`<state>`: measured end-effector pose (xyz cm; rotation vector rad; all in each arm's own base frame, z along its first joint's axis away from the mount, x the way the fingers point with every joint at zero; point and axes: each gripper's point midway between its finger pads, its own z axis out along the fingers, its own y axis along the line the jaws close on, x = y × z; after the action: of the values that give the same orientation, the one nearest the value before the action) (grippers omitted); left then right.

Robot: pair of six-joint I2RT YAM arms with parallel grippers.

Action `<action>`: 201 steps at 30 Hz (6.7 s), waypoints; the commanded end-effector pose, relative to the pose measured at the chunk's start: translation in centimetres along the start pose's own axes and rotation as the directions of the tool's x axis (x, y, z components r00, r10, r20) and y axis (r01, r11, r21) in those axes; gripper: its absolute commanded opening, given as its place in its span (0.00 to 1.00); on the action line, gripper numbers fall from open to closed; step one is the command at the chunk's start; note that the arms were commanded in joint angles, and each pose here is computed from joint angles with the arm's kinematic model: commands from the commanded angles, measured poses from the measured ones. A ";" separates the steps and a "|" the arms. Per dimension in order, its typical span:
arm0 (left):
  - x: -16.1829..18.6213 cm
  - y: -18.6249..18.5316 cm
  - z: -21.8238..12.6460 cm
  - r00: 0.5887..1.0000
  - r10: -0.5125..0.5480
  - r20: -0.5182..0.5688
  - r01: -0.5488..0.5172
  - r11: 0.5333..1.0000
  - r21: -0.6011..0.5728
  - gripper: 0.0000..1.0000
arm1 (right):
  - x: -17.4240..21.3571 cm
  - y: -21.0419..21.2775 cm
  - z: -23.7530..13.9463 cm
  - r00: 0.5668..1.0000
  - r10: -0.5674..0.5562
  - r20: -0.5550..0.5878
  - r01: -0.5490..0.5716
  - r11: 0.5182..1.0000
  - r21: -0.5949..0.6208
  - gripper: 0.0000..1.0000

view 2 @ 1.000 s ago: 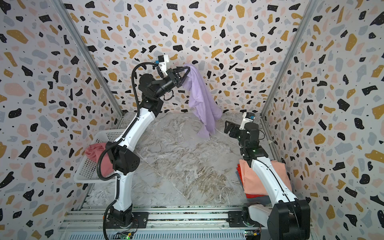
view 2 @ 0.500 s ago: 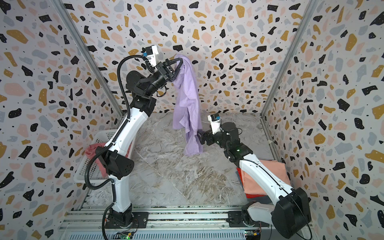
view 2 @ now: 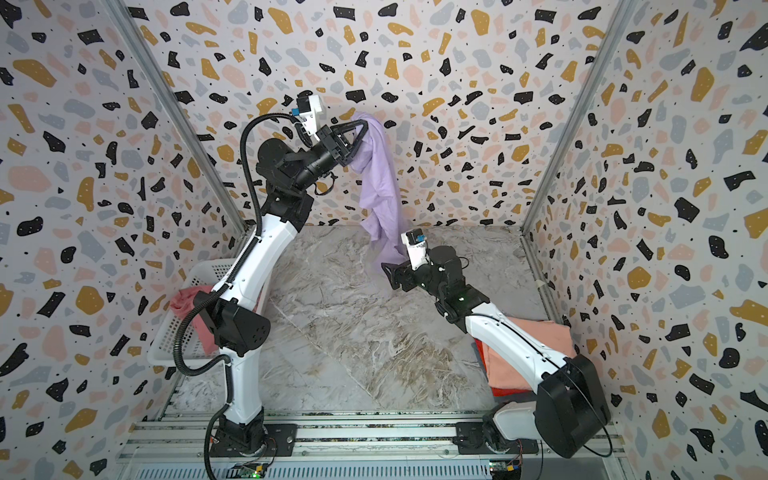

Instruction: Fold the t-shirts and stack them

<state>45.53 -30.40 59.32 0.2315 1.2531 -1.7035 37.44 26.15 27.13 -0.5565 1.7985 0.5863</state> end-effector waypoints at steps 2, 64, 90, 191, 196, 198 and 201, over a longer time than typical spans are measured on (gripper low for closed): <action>-2.2 -7.6 -0.9 0.992 0.120 0.049 -0.125 0.982 0.140 0.00 | -4.8 -3.9 -0.3 0.991 -0.055 0.125 0.039 0.991 0.129 0.84; 4.5 2.6 -15.4 0.949 0.169 -0.267 -0.285 0.824 -0.490 0.00 | -24.3 -10.7 -11.7 0.913 -0.222 0.343 0.143 0.960 0.241 0.00; 9.1 16.2 -0.9 0.972 0.034 -0.233 -0.134 0.895 -0.425 0.60 | 3.1 -9.3 -8.9 0.765 0.616 -0.184 -0.637 0.767 -0.078 0.87; 22.0 27.2 -33.7 0.824 -0.511 -0.245 0.000 0.432 -0.902 0.00 | 15.9 -18.1 8.9 0.885 0.069 -0.460 0.084 0.949 0.304 0.74; 21.5 27.2 -33.1 0.834 -0.501 -0.232 0.018 0.444 -0.896 0.00 | 17.8 -17.9 9.9 0.862 0.066 -0.503 0.074 0.965 0.253 0.73; 21.4 27.4 -33.0 0.832 -0.504 -0.231 0.020 0.444 -0.896 0.00 | 18.2 -18.1 10.5 0.848 0.079 -0.523 0.057 0.969 0.238 0.69; 21.1 27.7 -32.6 0.835 -0.497 -0.236 0.014 0.448 -0.894 0.00 | 18.6 -18.0 10.9 0.831 0.114 -0.545 0.016 0.974 0.227 0.36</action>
<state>43.41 -15.75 12.22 -0.2443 2.5572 -1.0063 51.71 17.26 3.84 -0.5387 2.3659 0.2020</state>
